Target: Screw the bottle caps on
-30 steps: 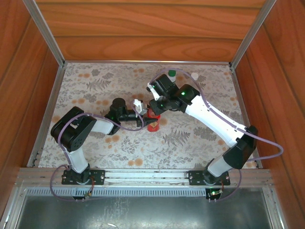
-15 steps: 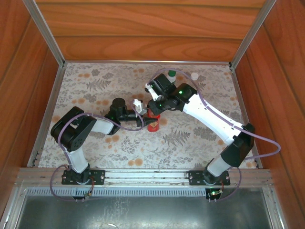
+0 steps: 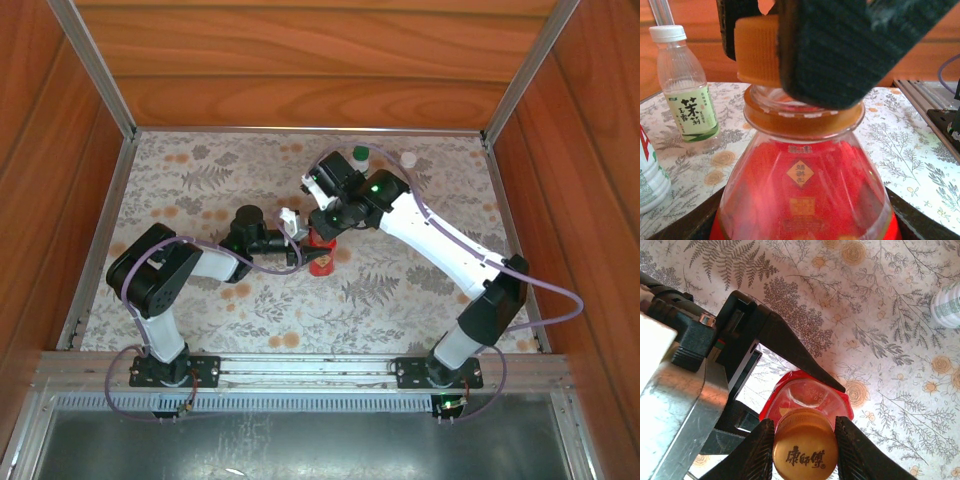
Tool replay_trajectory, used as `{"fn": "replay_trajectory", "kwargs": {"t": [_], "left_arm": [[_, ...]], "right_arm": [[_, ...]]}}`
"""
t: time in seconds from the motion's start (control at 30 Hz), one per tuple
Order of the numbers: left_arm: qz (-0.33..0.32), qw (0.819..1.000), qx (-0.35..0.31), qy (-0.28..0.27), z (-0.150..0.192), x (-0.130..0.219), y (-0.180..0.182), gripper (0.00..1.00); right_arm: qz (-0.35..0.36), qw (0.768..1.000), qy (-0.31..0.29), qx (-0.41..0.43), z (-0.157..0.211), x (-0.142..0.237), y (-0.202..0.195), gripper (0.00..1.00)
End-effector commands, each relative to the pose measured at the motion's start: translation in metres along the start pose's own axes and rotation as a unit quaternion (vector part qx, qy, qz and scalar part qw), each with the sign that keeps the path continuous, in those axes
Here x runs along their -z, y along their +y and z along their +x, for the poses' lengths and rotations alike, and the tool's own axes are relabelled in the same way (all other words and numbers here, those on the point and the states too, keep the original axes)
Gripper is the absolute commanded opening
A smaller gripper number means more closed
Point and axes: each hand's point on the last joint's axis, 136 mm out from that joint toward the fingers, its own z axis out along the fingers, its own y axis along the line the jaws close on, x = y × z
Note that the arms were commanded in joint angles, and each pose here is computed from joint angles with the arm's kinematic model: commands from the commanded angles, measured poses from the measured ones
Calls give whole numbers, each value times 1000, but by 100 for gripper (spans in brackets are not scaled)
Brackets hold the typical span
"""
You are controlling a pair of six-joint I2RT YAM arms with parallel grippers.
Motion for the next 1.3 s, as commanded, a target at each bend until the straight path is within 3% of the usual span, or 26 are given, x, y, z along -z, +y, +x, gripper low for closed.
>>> {"fn": "replay_trajectory", "kwargs": {"t": [0.0, 0.3, 0.7, 1.0, 1.27], "left_arm": [[4, 999, 36, 34, 29, 2, -3, 59], [3, 999, 39, 35, 30, 2, -4, 59], [2, 999, 39, 36, 31, 2, -3, 59], [0, 999, 40, 37, 32, 3, -3, 59], [-1, 998, 42, 37, 32, 4, -2, 59]], "right_arm": [[12, 999, 30, 16, 10, -1, 1, 34], [40, 995, 84, 25, 20, -15, -2, 33], [48, 993, 107, 18, 24, -16, -3, 33], [0, 1000, -19, 1, -9, 17, 11, 57], [-3, 998, -57, -22, -7, 28, 8, 59]]}}
